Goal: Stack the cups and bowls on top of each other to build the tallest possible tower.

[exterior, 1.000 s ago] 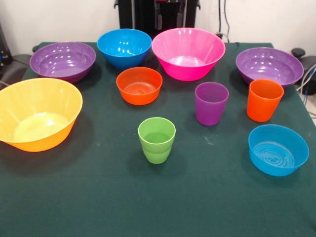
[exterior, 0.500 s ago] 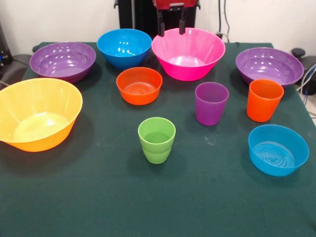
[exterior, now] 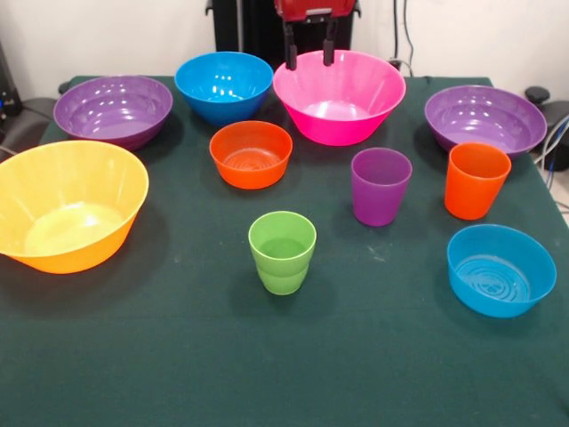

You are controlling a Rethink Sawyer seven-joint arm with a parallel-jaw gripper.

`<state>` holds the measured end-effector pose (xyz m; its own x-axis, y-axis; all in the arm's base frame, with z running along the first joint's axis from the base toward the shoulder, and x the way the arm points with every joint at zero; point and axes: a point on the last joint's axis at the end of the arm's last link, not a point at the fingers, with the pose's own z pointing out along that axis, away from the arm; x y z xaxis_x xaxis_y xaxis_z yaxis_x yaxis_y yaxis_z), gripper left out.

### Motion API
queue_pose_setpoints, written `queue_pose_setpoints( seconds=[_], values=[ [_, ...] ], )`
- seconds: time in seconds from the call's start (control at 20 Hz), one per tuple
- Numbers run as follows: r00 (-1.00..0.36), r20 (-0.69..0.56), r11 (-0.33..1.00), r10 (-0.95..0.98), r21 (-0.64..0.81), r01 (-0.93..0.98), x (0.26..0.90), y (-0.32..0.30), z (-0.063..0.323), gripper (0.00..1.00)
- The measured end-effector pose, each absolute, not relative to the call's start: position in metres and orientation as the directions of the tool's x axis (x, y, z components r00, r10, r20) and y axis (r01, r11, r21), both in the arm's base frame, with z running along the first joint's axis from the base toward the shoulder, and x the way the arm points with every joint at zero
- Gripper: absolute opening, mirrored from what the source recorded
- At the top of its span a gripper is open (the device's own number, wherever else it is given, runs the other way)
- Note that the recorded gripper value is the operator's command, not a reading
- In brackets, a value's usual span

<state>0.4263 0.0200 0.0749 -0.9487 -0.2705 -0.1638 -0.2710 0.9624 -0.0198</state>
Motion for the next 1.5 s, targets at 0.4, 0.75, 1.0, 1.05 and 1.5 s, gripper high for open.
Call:
queue_pose_setpoints(
  seconds=[0.4, 0.75, 1.0, 1.05, 1.5],
  values=[
    [-0.948, -0.169, 0.962, -0.271, -0.021, -0.271, 0.4270, 0.0202, 0.0750, 1.00],
    [-0.949, -0.172, 0.964, -0.264, -0.019, -0.265, 0.4281, 0.0176, 0.0751, 1.00],
    [-0.949, -0.173, 0.964, -0.265, -0.019, -0.266, 0.4290, 0.0178, 0.0752, 1.00],
    [-0.949, -0.173, 0.964, -0.265, -0.019, -0.266, 0.4290, 0.0178, 0.0752, 1.00],
    [-0.948, -0.173, 0.963, -0.268, -0.019, -0.268, 0.4290, 0.0190, 0.0752, 1.00]
  ],
)
